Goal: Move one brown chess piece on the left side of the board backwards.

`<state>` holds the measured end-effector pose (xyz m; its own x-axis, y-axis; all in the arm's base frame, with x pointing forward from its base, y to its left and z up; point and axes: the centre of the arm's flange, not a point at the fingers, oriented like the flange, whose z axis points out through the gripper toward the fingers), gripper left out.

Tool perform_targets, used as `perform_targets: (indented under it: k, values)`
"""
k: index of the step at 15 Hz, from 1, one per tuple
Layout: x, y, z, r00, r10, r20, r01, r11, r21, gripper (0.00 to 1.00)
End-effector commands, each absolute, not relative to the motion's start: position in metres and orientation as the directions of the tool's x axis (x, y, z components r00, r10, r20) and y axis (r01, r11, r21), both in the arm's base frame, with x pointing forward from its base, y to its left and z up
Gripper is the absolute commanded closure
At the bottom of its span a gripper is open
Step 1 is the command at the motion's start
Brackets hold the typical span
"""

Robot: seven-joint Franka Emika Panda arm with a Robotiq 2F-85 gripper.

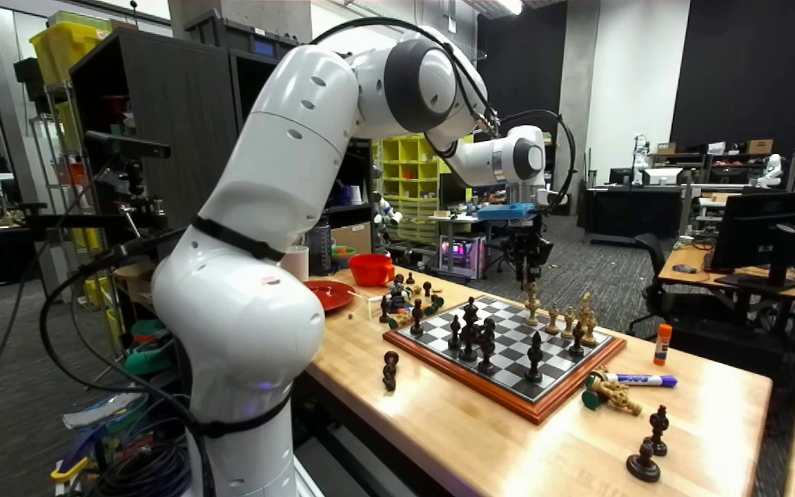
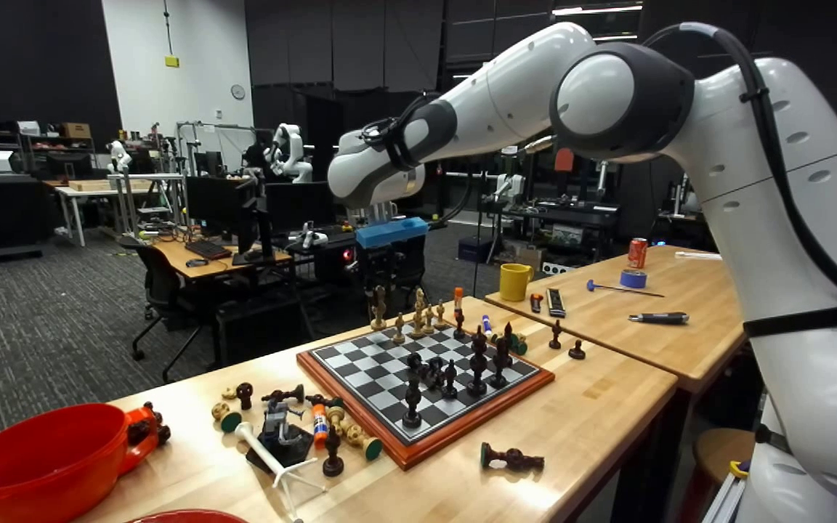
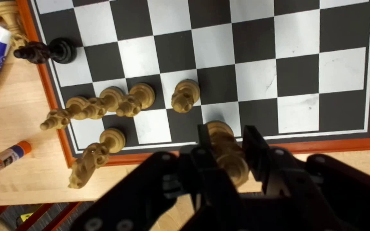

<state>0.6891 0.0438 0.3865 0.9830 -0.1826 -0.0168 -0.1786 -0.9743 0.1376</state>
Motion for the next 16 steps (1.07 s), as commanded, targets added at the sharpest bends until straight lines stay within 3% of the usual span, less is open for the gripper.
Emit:
perform_targets:
  k: [1,16]
  values:
    - [0.698,0.043,0.39,0.975,-0.212,-0.064,-0.203,-0.971,0.129,0.92]
    - [0.71,0.036,0.382,0.963,-0.241,-0.117,-0.232,-0.969,0.088,0.92]
